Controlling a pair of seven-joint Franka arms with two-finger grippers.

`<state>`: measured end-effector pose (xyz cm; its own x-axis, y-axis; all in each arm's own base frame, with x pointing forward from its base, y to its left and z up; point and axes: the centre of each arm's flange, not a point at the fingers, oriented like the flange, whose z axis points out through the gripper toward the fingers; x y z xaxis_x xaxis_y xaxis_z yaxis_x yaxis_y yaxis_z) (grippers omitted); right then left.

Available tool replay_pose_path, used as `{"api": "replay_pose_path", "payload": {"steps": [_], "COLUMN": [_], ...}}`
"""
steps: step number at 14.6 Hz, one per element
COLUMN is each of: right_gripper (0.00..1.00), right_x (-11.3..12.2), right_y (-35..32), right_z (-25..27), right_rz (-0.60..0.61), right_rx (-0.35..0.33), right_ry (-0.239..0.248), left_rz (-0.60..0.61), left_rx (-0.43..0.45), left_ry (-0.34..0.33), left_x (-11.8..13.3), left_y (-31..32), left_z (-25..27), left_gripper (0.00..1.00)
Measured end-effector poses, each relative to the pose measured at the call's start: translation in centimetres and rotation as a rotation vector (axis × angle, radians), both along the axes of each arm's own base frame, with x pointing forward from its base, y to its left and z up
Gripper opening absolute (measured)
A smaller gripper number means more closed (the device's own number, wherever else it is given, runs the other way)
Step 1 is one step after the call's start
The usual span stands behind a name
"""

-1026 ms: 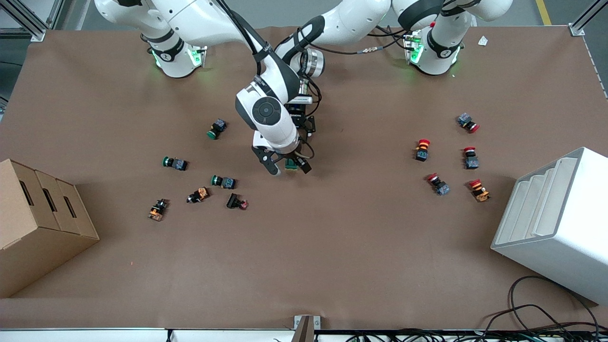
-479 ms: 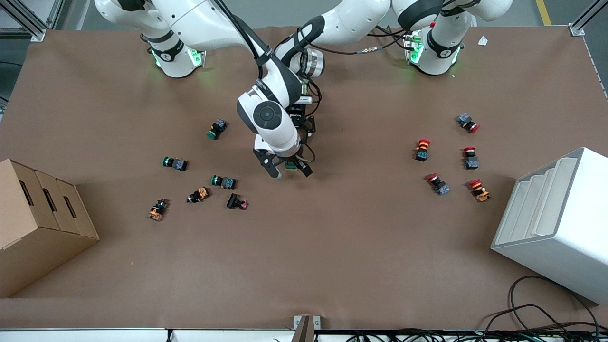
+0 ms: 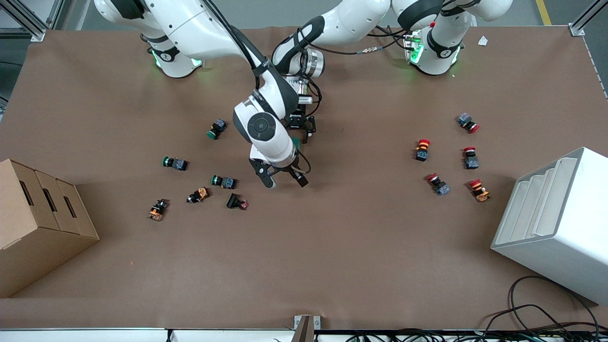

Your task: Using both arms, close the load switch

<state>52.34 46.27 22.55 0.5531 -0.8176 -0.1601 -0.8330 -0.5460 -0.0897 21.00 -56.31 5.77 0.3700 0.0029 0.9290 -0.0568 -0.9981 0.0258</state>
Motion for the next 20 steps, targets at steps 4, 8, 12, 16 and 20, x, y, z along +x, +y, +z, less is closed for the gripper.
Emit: {"api": "replay_pose_path", "payload": {"steps": [4,8,12,16,20], "right_gripper": [1.0,1.0,1.0,1.0,1.0], "right_x": [0.3,0.5,4.0,9.9,13.4], "right_y": [0.1,0.3,-2.2,-11.4,-23.3], "right_z": [-2.0,-2.9,-1.6,2.2,11.2], "right_rz": [-0.001,0.013,0.07,0.276,0.549], "right_rx": [-0.012,-0.022,-0.018,-0.044,-0.056], "right_ry": [0.014,0.01,-0.032,-0.002,0.004], "left_rz": [0.0,0.001,0.003,0.008,0.065], "left_rx": [0.0,0.001,0.0,-0.002,-0.004], "left_ry": [-0.003,-0.004,-0.005,-0.007,0.005], "left_x": [0.0,0.1,0.2,0.5,1.8], "left_y": [0.0,0.1,0.1,0.2,0.0], "left_z": [0.0,-0.1,-0.1,-0.1,0.4], "left_gripper": [1.0,1.0,1.0,1.0,1.0]}}
